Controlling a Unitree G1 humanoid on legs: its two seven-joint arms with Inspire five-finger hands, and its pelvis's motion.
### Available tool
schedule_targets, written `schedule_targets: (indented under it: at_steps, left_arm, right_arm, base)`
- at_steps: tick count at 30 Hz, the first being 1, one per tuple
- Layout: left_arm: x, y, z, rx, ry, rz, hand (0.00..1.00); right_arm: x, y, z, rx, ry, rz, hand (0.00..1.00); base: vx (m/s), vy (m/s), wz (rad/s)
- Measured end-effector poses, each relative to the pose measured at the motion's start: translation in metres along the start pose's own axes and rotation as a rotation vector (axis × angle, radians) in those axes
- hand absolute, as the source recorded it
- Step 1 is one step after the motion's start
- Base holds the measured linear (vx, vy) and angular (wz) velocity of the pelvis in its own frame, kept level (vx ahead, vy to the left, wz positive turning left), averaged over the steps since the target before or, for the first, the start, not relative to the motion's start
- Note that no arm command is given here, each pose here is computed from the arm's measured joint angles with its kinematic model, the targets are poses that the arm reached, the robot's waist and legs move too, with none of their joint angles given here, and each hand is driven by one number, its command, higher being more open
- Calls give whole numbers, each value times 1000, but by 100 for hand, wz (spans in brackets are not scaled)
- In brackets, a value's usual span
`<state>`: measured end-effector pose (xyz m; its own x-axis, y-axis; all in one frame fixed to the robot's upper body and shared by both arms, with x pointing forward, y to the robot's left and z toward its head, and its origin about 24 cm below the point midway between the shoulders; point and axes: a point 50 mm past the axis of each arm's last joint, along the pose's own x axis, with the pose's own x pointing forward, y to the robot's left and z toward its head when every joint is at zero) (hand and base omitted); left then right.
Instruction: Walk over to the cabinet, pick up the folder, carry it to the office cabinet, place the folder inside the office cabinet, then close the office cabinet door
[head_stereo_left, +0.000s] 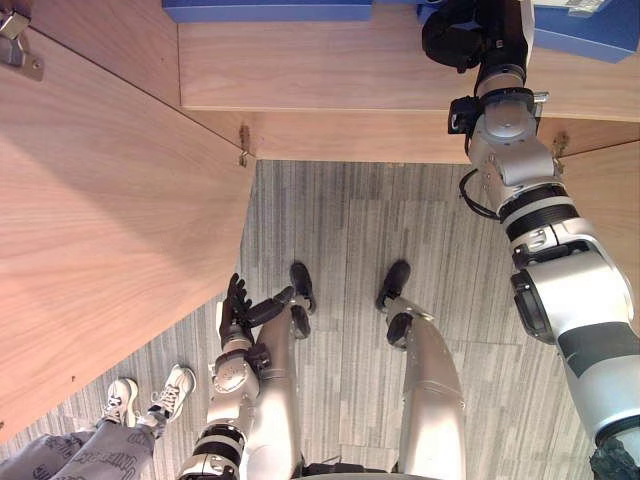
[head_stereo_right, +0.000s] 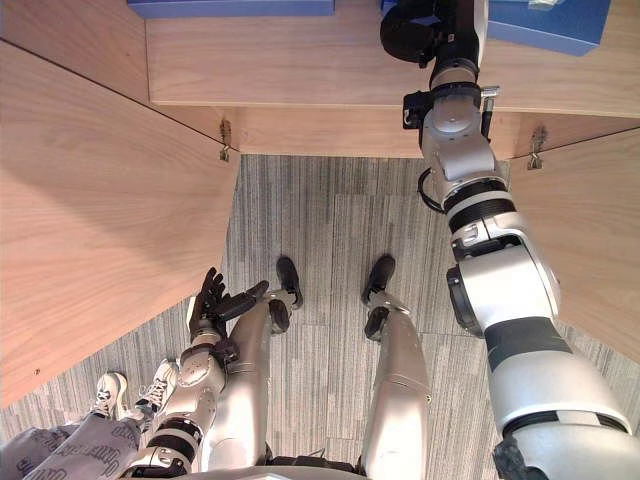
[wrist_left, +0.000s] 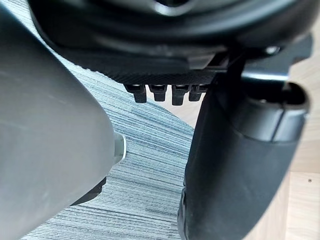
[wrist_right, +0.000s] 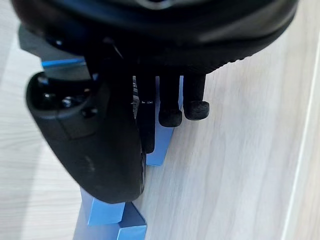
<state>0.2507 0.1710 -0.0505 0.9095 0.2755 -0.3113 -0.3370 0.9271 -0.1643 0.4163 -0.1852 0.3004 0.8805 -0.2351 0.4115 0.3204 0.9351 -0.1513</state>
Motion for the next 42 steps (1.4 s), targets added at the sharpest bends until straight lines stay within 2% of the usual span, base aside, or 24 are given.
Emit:
schedule_targets:
  at_steps: [5, 7, 10, 13, 14, 15, 19, 24, 27, 30, 31, 35, 40, 42]
  left_arm:
    - [1, -2, 1, -9, 2, 13, 100]
    - [1, -2, 0, -10, 7, 20, 100]
    - [0, -1, -6, -4, 44, 25, 100]
    - [-11, 7, -23, 13, 107, 34, 100]
    - [-13, 9, -27, 20, 120, 34, 100]
    - [-16, 15, -36, 48, 155, 33, 100]
    - [-26, 40, -56, 151, 256, 57, 100]
    - [-48, 64, -83, 209, 391, 89, 100]
    - [-61, 75, -94, 242, 442, 107, 100]
    - [-61, 79, -95, 260, 452, 103, 100]
    - [-62, 81, -96, 273, 460, 104, 100]
    - [-78, 95, -110, 262, 543, 161, 100]
    - [-92, 107, -119, 235, 600, 220, 100]
    - [-95, 108, -121, 228, 615, 232, 100]
  right_arm:
    - [-1, -1, 4, 64, -13, -32, 0]
    - [-13, -2, 11, 173, -93, -31, 0]
    - [-51, 2, -1, 257, -185, 12, 0]
    - [-115, 21, -44, 294, -175, 125, 0]
    - [-127, 25, -55, 290, -152, 151, 0]
    - [-154, 34, -83, 274, -61, 213, 0]
    - [-223, 47, -152, 198, 226, 342, 0]
    - [-295, 33, -221, -42, 533, 442, 0]
    - [-342, 16, -259, -121, 784, 420, 0]
    - [-370, 0, -280, -122, 971, 337, 0]
    - [-382, -7, -285, -108, 1037, 287, 100]
    - [-420, -30, -295, -49, 1208, 112, 100]
    - [-431, -55, -299, 44, 1285, -152, 100]
    - [-435, -72, -300, 103, 1295, -312, 100]
  base:
    - [-23, -40, 7]
    - [10, -37, 3]
    - [43, -17, 0]
    - [56, 9, -5]
    - [57, 11, -11]
    - [55, 2, -11]
    - [106, 3, -31]
    - [160, 29, -28]
    - [110, 60, -30]
    - [24, 58, -11]
    - [-22, 31, 4]
    - [-30, 8, -4]
    - [-44, -10, -27]
    - [-50, 14, -37]
